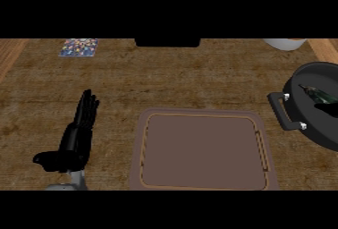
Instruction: Pick the eggplant from the tray and place it in the pot
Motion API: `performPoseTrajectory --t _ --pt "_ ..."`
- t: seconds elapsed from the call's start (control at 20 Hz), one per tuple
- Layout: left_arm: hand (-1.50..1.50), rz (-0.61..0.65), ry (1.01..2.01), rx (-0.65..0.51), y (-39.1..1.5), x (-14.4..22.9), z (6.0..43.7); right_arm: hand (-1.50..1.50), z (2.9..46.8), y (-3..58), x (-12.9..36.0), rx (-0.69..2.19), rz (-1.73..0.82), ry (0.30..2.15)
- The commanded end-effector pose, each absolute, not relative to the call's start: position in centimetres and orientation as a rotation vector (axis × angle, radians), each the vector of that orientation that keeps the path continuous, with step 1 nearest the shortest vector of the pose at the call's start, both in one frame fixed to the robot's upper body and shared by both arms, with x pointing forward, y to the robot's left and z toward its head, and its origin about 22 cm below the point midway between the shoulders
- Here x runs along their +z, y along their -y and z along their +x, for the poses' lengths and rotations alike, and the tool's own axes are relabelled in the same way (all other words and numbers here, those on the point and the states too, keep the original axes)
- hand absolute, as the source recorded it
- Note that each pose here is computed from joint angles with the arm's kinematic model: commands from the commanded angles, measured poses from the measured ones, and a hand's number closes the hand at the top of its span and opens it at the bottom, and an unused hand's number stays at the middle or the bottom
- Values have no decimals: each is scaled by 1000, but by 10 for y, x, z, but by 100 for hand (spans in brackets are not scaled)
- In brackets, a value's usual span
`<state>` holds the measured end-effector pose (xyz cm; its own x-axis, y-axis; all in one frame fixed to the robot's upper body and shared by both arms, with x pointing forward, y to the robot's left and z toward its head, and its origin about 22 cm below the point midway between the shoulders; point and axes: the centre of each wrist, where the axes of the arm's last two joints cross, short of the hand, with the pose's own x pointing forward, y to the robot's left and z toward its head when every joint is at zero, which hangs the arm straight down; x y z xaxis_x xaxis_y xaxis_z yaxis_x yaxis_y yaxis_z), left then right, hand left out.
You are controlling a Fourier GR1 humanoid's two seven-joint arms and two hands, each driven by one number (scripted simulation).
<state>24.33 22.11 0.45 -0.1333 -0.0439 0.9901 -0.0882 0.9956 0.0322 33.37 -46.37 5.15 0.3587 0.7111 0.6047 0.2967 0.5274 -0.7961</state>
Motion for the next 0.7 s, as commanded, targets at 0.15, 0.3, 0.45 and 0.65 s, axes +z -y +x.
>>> performPoseTrajectory --t 0.15,0.3,0.45,0.65 --pt "0 116 1689 28 -229 -1 238 -150 324 492 67 -78 -912 1504" --pt "0 110 1699 42 -216 -9 252 -150 312 505 58 -198 -880 1504" --pt "0 107 1710 24 -224 14 249 -150 295 523 55 -247 -898 1518" --pt "0 94 1714 34 -227 8 251 -150 261 557 61 -281 -897 1558"
